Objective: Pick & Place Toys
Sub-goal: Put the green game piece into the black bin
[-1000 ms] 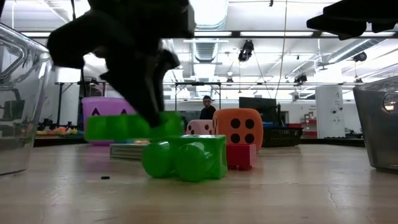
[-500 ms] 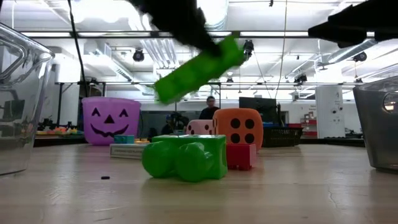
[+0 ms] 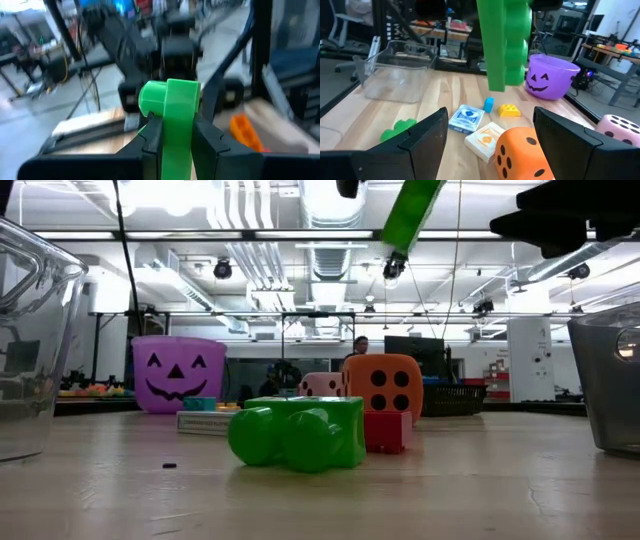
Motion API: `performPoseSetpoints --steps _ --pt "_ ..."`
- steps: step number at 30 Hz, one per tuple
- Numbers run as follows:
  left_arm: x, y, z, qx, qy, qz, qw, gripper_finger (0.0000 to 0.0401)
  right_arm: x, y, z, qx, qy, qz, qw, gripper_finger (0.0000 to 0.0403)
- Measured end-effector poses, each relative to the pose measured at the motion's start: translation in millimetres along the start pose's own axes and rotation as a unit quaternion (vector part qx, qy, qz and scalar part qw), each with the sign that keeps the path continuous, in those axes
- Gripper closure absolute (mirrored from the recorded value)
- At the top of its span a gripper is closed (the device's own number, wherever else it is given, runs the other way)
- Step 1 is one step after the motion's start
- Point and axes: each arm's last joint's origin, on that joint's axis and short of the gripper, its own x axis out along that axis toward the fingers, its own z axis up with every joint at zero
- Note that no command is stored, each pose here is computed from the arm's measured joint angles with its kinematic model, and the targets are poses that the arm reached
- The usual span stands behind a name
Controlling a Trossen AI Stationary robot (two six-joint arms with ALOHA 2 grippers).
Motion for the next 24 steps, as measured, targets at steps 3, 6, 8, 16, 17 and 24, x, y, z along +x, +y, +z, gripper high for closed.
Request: performPoseSetpoints --steps 3,6,8,16,17,24 --pt "-0.7 7.0 1.3 -0.005 -0.045 0.001 0.999 0.0339 2.4 -4.0 2.4 0.005 -0.006 -0.013 1.000 0.0114" --pt "-3.1 11.7 0.8 -0.007 -0.087 0.007 0.996 0.0339 5.7 -8.5 4.2 0.006 -0.012 -0.027 1.000 0.0114" --pt "-5.4 12.8 -1.5 -0.008 -0.110 0.013 0.994 0.0339 7.8 -11.8 7.3 0.011 -0.022 -0.035 0.999 0.0114" --pt "-12.2 16.2 -12.8 -0.009 -0.151 0.030 0.988 0.0339 19.6 -27.7 19.9 0.012 -0.076 -0.043 0.996 0.0114" --pt "-12.6 17.0 -13.7 -0.010 -0.153 0.033 0.988 0.0339 22.1 -30.4 19.9 0.010 -0.078 -0.044 0.996 0.0114" --pt "-12.6 28.8 -16.2 -0.009 -0.152 0.049 0.987 0.0339 40.5 -46.4 16.8 0.014 -0.084 -0.041 0.996 0.0114"
